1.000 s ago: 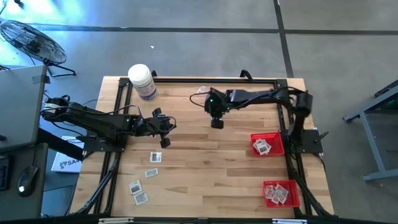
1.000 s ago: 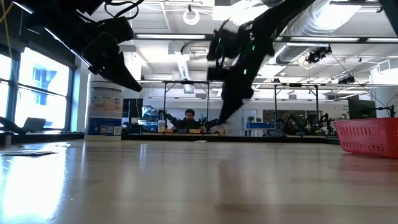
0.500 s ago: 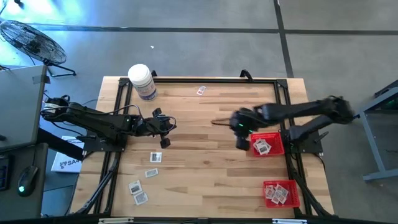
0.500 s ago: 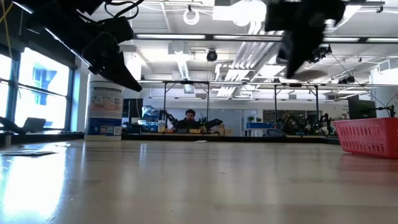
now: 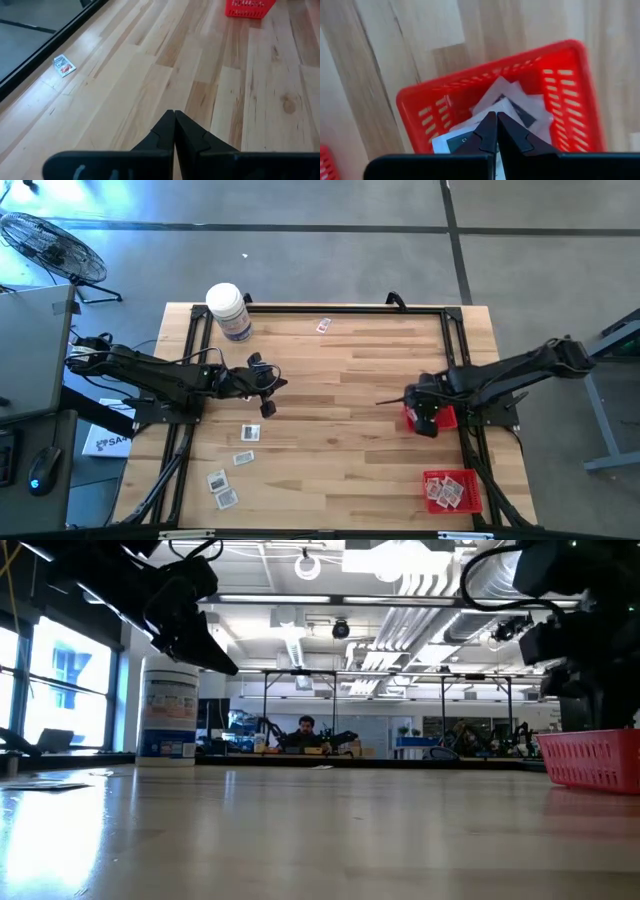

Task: Pick & Place First Aid Supplies
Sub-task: Put the black towelette pack into the top red basket, then put the orange ointment pack into the bottom red basket

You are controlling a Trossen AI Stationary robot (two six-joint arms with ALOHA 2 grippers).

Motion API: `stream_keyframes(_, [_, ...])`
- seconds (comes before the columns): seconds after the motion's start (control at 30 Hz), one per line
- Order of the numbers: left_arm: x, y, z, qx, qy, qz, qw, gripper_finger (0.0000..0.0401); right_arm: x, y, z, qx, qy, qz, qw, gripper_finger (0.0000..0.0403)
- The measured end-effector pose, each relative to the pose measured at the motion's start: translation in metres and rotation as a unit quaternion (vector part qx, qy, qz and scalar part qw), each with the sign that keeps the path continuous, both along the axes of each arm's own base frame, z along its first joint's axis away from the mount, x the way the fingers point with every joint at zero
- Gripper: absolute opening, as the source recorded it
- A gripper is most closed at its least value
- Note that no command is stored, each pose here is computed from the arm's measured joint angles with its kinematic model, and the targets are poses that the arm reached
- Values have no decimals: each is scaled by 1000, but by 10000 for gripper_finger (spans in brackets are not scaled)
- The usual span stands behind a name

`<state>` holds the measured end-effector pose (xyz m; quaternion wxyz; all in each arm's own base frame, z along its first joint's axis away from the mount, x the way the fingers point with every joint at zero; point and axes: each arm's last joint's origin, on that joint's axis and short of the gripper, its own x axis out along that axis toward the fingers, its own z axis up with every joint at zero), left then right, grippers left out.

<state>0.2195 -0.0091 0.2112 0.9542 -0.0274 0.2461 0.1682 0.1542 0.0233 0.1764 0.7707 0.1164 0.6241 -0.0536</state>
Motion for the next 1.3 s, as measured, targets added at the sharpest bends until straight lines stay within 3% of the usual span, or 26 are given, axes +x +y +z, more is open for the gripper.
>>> stream_keyframes(0.2, [0,0,0,0,0,0,1000,0,1,0,-2,0,0,-12,1000,26])
stream_keyframes(0.4, [0,0,0,0,0,0,1000,0,13,-7,33,-1,-27,-24,999,70])
stream_keyframes(0.53, [0,0,0,0,0,1,1000,0,32,-18,71,-54,-118,-28,991,88])
stream_keyframes(0.7, [0,0,0,1,1,0,1000,0,72,-44,97,-106,-252,-73,959,103])
stream_keyframes(0.87, [0,0,0,1,2,0,1000,0,118,-82,81,-124,-280,-104,946,110])
stream_keyframes(1.0, [0,-1,0,-3,3,-9,1000,0,159,-120,52,-120,-257,-94,954,110])
stream_keyframes(1.13, [-1,-1,-2,-3,10,-10,1000,0,198,-156,27,-130,-217,-29,967,110])
stream_keyframes(1.3, [-2,0,-3,-2,20,-10,1000,0,233,-211,8,-148,-164,-2,975,111])
